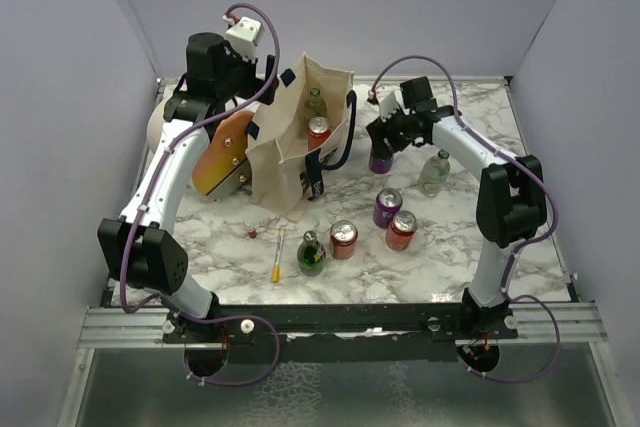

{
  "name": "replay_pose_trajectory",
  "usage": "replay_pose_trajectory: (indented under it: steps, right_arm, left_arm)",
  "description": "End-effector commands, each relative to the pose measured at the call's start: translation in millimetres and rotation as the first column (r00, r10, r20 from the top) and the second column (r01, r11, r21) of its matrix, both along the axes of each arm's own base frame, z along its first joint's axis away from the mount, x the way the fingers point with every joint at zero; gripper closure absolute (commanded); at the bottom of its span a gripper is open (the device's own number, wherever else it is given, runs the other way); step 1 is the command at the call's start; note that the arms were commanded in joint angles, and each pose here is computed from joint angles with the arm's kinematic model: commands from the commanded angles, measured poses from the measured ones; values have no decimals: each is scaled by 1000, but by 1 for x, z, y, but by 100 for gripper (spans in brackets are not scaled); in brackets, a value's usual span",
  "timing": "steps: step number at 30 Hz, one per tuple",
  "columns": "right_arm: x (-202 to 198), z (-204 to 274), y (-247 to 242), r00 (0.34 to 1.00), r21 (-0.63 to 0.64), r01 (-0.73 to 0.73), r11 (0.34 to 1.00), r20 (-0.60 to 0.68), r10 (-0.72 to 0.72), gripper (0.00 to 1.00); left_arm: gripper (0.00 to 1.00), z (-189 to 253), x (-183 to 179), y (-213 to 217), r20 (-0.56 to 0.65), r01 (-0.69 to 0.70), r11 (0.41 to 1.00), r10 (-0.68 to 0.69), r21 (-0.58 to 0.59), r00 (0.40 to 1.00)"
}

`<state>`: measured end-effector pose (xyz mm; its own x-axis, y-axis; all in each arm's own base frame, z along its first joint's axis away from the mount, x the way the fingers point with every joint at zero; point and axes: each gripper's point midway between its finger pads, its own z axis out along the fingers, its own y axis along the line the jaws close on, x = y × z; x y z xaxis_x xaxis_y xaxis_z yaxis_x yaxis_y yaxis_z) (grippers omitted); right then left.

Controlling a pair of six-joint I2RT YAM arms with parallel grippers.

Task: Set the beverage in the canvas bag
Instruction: Pick up the drink from the center of the board.

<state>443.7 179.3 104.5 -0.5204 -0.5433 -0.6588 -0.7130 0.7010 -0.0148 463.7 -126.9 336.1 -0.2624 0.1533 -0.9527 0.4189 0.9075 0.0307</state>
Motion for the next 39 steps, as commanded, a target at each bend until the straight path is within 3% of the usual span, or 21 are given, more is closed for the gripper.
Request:
replay_pose_trajectory:
  steps: [1, 13, 20, 33, 39]
  right_arm:
    - [6, 12, 5, 1000, 27, -12, 1000, 22, 12, 39]
    - [1, 62, 10, 991, 79, -54, 995, 127, 43, 78]
    - [-8, 93, 12, 985, 109, -74, 991, 165, 55, 94]
    - [-18, 148, 5, 968, 100, -87, 991, 244, 61, 99]
    - [-28, 175, 12, 954, 134, -143, 981, 282, 101, 99]
  left_arm:
    - [1, -25, 4, 9, -48, -28, 999, 30, 35, 998]
    - [7, -45, 9, -4, -131, 22, 1000, -20, 9, 991]
    - [9, -48, 16, -5, -168, 11, 1000, -14, -20, 986]
    - [13, -76, 27, -20, -311, 4, 995, -34, -96, 950]
    - [16, -69, 24, -23, -291, 24, 993, -56, -112, 955]
